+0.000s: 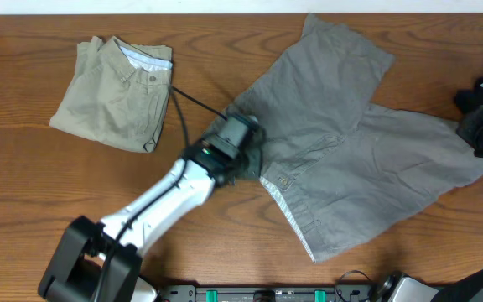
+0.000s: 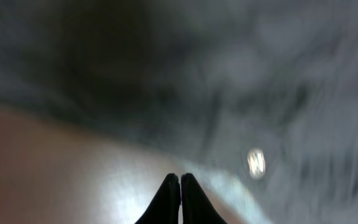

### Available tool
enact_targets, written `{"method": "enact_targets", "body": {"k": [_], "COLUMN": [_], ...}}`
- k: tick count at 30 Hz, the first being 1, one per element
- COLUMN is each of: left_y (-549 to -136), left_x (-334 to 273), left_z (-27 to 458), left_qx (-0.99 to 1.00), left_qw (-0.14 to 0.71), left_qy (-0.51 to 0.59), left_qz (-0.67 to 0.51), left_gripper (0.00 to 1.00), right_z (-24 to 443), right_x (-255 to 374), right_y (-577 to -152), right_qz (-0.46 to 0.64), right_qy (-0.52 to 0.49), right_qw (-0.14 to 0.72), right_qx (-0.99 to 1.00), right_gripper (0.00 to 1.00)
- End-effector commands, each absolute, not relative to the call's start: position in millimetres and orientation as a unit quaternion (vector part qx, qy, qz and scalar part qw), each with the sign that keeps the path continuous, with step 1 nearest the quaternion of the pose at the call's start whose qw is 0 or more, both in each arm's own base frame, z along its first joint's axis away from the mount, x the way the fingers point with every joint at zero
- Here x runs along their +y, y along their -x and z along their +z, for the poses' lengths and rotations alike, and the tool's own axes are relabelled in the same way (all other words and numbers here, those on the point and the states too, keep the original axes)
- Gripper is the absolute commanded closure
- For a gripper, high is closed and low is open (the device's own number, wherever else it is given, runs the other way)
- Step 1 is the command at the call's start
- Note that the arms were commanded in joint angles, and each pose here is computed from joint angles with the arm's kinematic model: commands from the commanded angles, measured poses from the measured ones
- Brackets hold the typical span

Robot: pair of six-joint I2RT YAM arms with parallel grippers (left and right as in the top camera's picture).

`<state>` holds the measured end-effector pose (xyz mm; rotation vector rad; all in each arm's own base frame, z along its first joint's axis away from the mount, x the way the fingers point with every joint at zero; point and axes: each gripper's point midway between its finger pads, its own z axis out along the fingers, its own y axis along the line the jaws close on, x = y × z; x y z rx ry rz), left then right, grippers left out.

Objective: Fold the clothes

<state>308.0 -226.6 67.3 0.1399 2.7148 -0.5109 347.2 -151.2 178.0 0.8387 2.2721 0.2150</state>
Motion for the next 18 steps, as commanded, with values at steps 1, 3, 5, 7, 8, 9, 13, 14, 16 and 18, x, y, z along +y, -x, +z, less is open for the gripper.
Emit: {"method": "enact_targets", "body": {"k": [1,3,5,7,8,9,13,14,16,18], "left_y": [-321.5,-331.2,-340.7,-351.7,-356.5,-362.1,-389.1,-397.9,-422.9,-449.3], "left_x": [-224.2,-221.3,-220.6,-214.3,-210.3,-205.5,-171.1,-161.4,-141.5,-127.0], "left_z": [40.6,19.8,7.9,0.0,-3.2,-7.0,-28.0,-33.1,-42.0,-45.9], "left_qx": [0.967,0.967,0.963,0.962,0.962,0.962,0.962,0.961,0.957,0.954], "left_qw": [0.149,0.129,0.114,0.107,0.105,0.104,0.109,0.112,0.122,0.139], "left_qy": [-0.008,0.014,0.031,0.056,0.067,0.075,0.136,0.149,0.172,0.176], "left_qz": [-0.207,-0.220,-0.241,-0.245,-0.243,-0.241,-0.210,-0.204,-0.200,-0.199], "left_gripper": [0.94,0.94,0.94,0.94,0.94,0.94,0.94,0.94,0.94,0.94], "right_z": [182.5,180.6,179.1,177.9,177.5,177.1,176.5,176.4,176.1,175.5], "right_x": [-129.9,-128.1,-126.9,-126.1,-125.7,-125.5,-125.1,-125.1,-124.9,-124.0], "right_y": [-353.4,-351.7,-350.2,-348.8,-348.3,-347.9,-347.2,-347.1,-346.7,-346.1], "right_qz": [0.129,0.130,0.130,0.129,0.130,0.130,0.131,0.131,0.131,0.132], "right_qy": [-0.291,-0.291,-0.289,-0.288,-0.288,-0.289,-0.289,-0.289,-0.290,-0.290], "right_qw": [0.348,0.343,0.338,0.335,0.334,0.332,0.330,0.330,0.329,0.327], "right_qx": [0.881,0.884,0.886,0.888,0.888,0.888,0.889,0.889,0.889,0.890], "right_gripper": [0.77,0.78,0.78,0.79,0.79,0.79,0.80,0.81,0.82,0.83]}}
